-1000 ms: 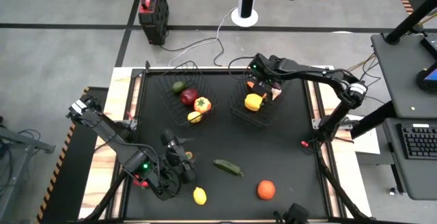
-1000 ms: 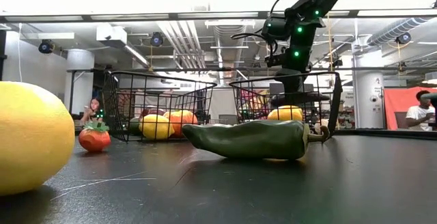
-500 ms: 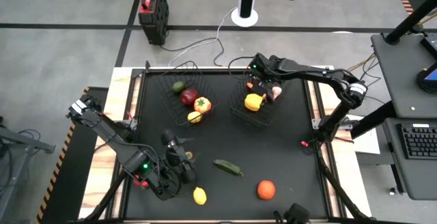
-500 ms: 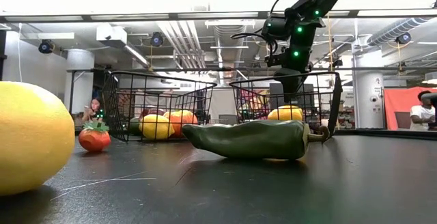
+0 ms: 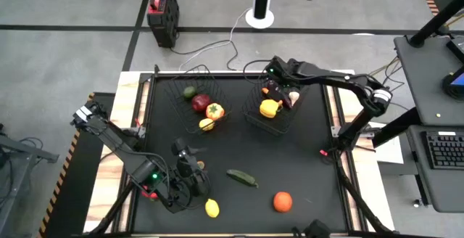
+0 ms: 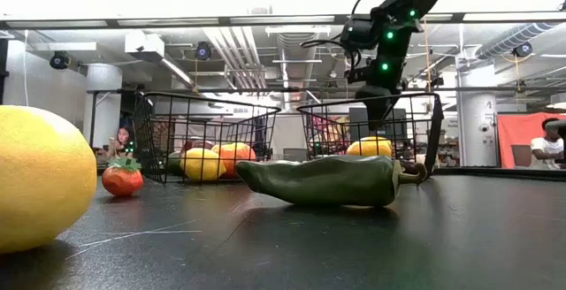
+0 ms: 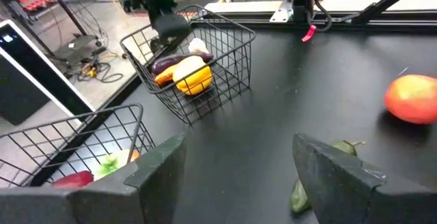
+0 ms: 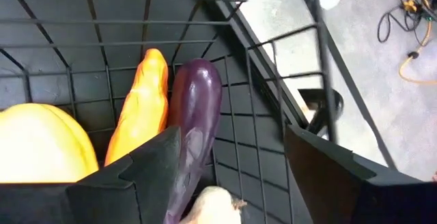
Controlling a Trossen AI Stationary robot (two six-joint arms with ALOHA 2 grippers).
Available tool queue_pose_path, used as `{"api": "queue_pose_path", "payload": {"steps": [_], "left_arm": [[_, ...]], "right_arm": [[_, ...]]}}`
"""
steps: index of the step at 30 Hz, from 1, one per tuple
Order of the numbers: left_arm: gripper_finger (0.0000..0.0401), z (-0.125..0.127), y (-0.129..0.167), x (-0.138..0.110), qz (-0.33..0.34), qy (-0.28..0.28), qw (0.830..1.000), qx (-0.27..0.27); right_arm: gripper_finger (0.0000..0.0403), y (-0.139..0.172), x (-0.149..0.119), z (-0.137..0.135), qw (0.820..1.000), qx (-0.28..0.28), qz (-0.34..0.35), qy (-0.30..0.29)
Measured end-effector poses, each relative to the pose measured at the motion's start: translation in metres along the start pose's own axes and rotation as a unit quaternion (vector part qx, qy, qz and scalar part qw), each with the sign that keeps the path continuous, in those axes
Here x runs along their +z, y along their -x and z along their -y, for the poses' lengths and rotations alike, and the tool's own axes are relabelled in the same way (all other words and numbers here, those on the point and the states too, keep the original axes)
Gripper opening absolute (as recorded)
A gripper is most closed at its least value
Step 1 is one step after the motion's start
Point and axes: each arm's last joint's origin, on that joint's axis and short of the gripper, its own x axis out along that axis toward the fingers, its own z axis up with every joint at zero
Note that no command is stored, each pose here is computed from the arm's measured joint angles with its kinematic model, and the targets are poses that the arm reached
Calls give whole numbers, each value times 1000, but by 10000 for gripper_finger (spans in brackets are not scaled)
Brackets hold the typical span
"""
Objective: Sort produce into baskets
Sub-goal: Put the persimmon into the left black wire basket
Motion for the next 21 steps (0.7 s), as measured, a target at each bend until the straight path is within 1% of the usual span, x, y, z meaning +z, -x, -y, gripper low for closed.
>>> {"api": "queue_pose_path", "payload": {"steps": [4, 7, 12, 15, 21], "left_arm": [[249, 1, 0, -1, -15, 3, 1000, -15], [249, 2, 0, -5, -46, -6, 998, -45], [249, 5, -3, -19, -115, -13, 988, -98], [249, 5, -6, -32, -145, -1, 984, -103], [248, 0, -16, -53, -203, 25, 974, -101]], "right_arm": [[249, 21, -2, -2, 999, 3, 22, -24], [249, 42, -4, -7, 998, 16, 49, -35], [255, 81, -9, -20, 990, 75, 107, -51], [255, 103, -14, -32, 984, 99, 137, -51], [249, 141, -26, -65, 970, 153, 186, -22]]}}
